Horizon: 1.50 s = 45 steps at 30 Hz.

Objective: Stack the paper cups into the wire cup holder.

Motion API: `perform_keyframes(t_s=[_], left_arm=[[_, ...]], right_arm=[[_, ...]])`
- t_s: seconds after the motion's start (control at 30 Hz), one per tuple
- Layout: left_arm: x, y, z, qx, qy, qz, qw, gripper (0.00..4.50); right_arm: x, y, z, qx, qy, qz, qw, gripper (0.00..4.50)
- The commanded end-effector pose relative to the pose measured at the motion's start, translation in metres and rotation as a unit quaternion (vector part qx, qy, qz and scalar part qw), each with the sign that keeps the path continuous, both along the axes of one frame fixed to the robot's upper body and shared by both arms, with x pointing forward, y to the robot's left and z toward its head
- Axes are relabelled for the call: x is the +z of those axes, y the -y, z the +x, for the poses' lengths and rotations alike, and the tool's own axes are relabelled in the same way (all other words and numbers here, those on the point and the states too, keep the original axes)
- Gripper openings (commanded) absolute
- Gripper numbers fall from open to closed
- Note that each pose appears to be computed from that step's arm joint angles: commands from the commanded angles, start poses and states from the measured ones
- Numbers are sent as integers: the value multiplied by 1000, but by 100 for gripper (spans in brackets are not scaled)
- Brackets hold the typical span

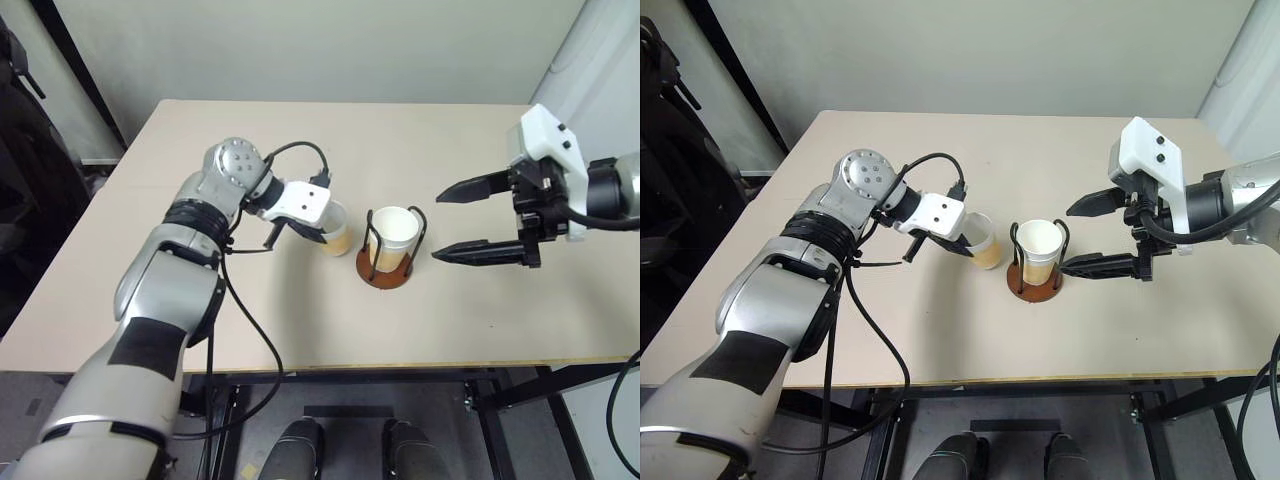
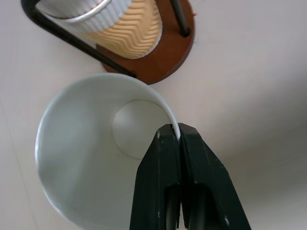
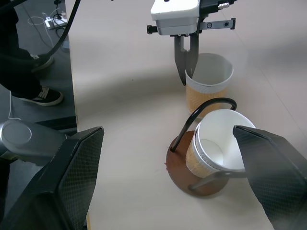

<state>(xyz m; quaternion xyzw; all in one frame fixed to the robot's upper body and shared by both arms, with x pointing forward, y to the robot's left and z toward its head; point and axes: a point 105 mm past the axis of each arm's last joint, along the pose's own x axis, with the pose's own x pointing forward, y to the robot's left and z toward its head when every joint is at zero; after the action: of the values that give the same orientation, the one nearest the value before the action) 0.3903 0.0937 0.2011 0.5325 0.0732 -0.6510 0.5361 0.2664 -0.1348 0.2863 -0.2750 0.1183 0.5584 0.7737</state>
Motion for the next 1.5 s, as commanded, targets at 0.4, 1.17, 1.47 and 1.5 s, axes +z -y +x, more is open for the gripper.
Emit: perform_keyframes(t_s=[0.4, 1.17, 1.47, 1.5], left_arm=[[97, 18, -14, -6, 10, -94, 996, 5], [135, 72, -48, -81, -43, -94, 991, 5], [123, 88, -42, -94, -30, -74, 992, 5], [122, 90, -42, -95, -29, -72, 992, 5]], right_arm=[[31, 15, 11, -19, 38, 28, 999, 450], [29, 44, 16, -31, 43, -63, 997, 450], [55, 42, -2, -46, 85, -60, 993, 450], [54, 42, -4, -48, 84, -61, 993, 450]])
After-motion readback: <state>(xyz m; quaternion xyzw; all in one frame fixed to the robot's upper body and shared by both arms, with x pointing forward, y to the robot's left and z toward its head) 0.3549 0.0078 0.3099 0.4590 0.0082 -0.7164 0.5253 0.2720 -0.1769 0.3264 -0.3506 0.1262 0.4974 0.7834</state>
